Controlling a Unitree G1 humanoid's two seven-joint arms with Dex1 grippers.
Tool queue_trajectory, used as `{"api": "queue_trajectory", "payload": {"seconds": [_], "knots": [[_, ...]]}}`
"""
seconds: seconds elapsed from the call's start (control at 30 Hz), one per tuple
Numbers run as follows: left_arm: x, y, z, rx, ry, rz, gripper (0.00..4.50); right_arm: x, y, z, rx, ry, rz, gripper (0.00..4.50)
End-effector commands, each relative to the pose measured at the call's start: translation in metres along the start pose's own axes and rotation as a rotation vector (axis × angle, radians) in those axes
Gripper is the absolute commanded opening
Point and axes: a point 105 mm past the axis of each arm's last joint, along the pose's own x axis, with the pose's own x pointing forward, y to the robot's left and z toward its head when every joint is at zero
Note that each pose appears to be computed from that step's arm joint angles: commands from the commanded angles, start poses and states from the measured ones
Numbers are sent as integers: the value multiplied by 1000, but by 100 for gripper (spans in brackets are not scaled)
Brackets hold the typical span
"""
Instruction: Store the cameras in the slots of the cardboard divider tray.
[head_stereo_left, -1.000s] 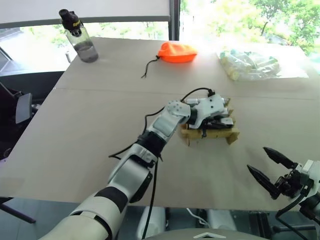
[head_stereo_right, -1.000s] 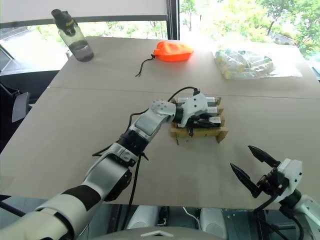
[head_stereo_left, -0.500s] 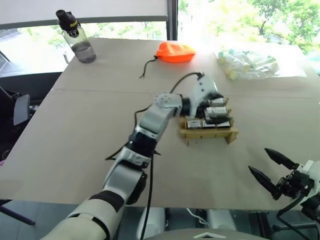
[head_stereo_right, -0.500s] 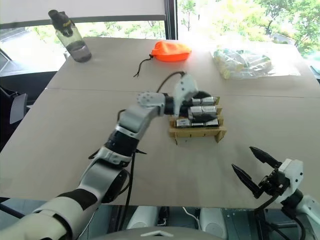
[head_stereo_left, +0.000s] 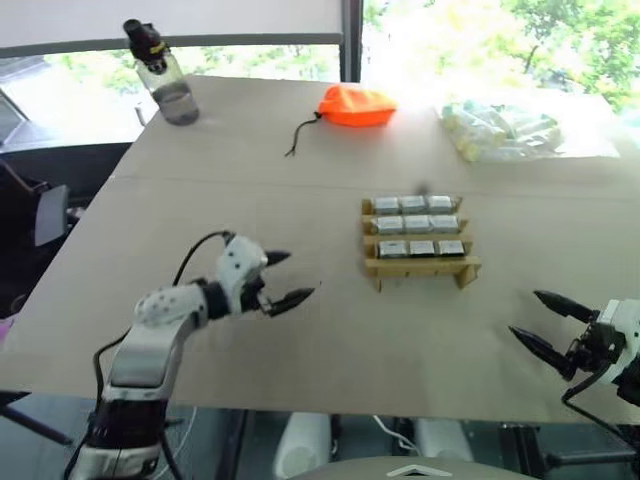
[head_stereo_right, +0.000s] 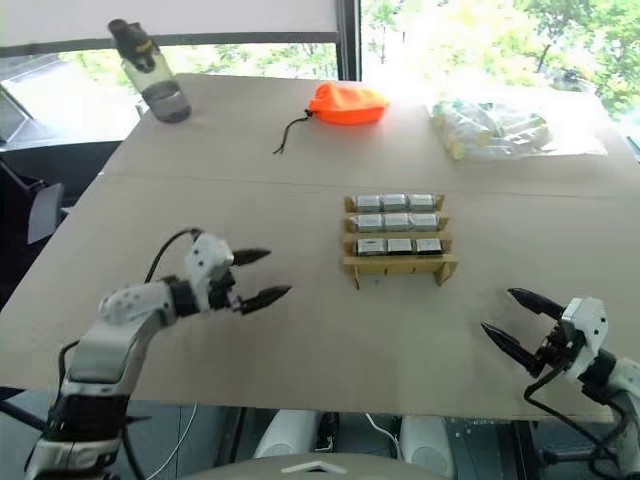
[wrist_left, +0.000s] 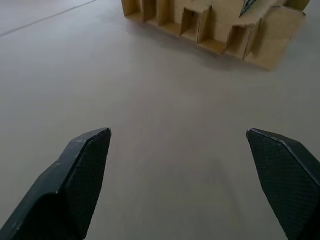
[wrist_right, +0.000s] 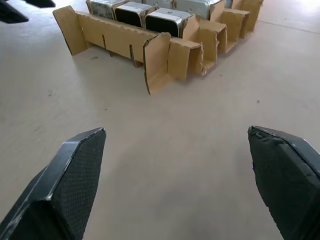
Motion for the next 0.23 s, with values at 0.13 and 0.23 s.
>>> {"api": "queue_trajectory", "payload": {"seconds": [0.13,0.23], "knots": [[-6,-5,-2,9,-107,81,448,-5,-22,-2,-24,68,69,450],[-4,-8,1,10,-128,64,448,-5,-25,-1,-25,76,95,450]]}}
